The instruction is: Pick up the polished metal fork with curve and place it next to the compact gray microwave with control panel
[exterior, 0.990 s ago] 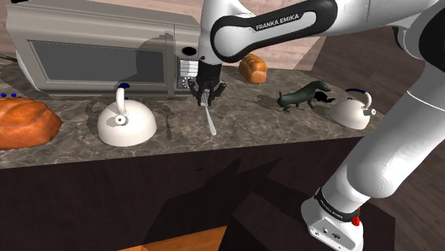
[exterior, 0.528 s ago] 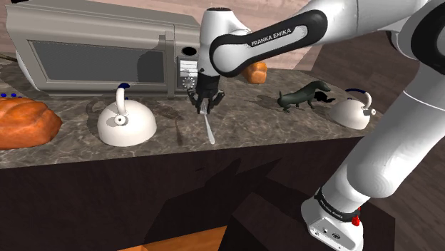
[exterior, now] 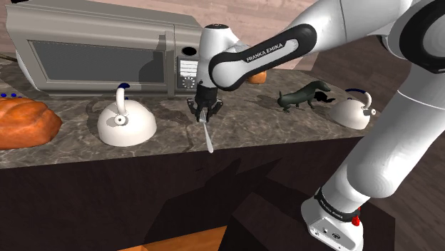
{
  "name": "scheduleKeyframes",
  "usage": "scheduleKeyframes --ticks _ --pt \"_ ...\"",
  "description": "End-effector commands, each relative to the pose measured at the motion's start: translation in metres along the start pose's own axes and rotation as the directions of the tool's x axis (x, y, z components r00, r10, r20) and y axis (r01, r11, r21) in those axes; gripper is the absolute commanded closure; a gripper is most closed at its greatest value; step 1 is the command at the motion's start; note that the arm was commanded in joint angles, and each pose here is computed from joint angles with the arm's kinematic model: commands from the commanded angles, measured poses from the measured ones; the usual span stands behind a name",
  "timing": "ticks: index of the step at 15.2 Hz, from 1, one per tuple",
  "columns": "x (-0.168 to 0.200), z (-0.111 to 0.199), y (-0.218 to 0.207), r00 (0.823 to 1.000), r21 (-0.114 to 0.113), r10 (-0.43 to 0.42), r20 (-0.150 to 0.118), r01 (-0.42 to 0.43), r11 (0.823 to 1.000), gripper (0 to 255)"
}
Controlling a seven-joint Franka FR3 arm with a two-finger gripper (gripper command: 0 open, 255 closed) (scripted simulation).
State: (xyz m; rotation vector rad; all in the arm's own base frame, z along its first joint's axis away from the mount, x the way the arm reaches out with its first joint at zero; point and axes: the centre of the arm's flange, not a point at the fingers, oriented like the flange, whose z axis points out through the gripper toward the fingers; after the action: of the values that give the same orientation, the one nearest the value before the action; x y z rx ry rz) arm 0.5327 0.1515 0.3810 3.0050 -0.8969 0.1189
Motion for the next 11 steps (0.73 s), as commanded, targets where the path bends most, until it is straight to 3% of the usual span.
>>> scheduleKeyframes --ticks 1,6,11 --pt "-0.001 0.012 0.000 1.000 0.000 0.000 0.000 0.000 1.000 255" --pt "-0.003 0.038 0.001 1.000 0.000 0.000 0.000 0.000 1.000 255" --pt "-0.003 0.038 0.001 1.000 0.000 0.000 0.000 0.000 1.000 255"
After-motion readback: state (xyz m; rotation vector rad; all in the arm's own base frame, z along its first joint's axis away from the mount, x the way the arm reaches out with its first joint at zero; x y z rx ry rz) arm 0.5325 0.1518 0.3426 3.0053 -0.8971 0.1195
